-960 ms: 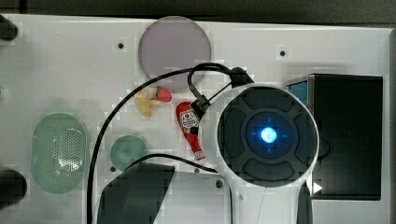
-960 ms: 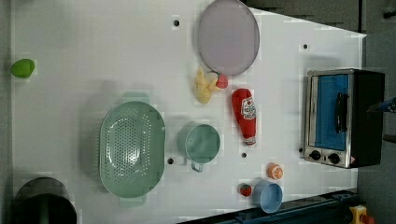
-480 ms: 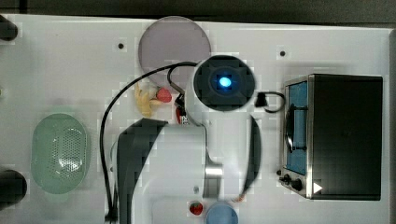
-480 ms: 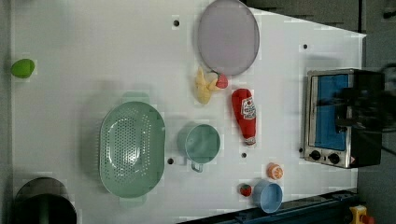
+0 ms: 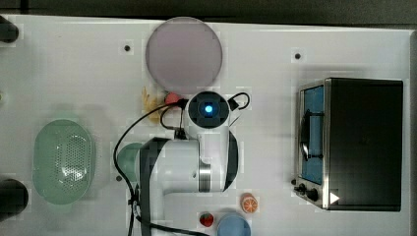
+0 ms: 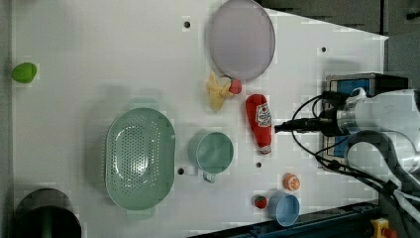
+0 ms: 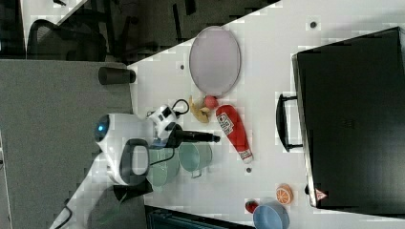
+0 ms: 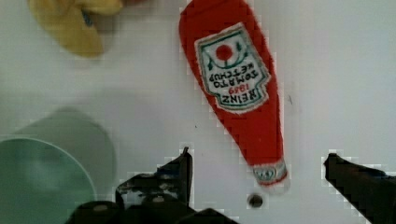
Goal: Pick Ketchup from the table and place it in strainer.
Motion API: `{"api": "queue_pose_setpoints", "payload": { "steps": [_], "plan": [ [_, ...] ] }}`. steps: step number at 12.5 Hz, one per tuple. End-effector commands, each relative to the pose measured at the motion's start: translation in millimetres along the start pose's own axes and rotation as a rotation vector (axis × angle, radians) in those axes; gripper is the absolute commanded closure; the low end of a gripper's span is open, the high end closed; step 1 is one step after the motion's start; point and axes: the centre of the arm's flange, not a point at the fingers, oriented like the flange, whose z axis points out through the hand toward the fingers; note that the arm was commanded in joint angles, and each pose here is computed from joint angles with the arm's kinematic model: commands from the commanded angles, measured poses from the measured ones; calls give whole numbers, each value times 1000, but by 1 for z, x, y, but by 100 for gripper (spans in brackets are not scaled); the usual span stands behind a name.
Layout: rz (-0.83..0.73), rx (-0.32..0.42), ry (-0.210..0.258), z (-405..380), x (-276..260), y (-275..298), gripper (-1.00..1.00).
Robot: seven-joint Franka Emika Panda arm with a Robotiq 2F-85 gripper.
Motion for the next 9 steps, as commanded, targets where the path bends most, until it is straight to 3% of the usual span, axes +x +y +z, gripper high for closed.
{"api": "queue_pose_setpoints", "payload": {
  "steps": [1, 9],
  "plan": [
    [-188, -13, 145, -10, 5, 6, -100],
    [-186, 16, 110, 94, 14, 5, -100]
  ]
}}
